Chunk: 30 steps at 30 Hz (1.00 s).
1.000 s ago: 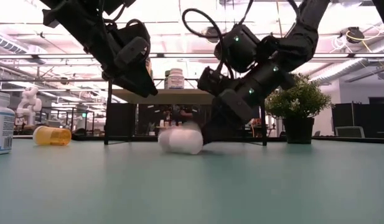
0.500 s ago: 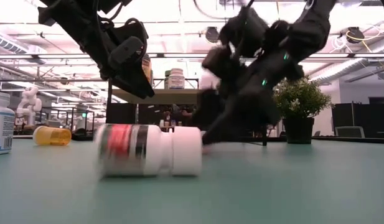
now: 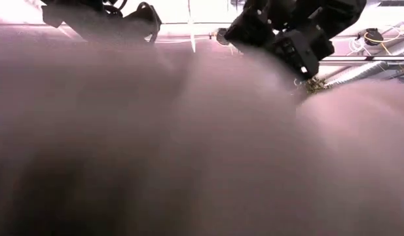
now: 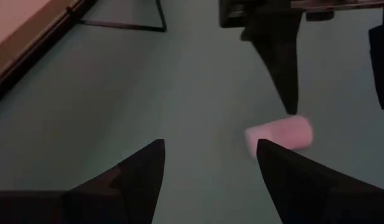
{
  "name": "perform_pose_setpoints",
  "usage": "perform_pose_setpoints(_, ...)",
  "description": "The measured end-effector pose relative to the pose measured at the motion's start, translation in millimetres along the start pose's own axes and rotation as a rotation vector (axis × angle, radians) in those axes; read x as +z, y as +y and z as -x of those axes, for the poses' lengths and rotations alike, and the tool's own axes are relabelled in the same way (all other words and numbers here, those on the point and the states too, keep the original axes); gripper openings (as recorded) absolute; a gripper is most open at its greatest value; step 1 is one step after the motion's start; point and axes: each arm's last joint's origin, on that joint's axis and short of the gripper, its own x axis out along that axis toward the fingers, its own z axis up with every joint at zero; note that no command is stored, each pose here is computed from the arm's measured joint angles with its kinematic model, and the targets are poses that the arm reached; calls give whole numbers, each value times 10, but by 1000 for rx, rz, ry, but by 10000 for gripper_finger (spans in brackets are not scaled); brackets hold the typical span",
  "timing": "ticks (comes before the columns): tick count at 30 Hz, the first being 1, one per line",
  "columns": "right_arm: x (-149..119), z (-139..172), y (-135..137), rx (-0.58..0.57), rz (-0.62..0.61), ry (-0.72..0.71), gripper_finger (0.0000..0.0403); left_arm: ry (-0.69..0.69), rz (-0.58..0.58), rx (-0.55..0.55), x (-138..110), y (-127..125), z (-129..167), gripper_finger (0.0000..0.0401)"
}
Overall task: Pick and place medicine bottles onto shelf by color
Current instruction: Put the white and black pill bottle on the shelf
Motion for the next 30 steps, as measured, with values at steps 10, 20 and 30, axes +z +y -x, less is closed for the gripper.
perform_pose_setpoints(10, -18, -30, 272, 42, 54, -26, 339, 17, 44, 1, -10, 21, 9, 255)
perform_pose_setpoints(20, 53, -176, 981, 106, 616, -71, 338, 92, 47, -52, -131, -166, 102, 255)
perform_pose_setpoints(30, 128, -647, 1395, 185, 1023, 110, 337, 95, 58, -86, -165, -283, 162, 255)
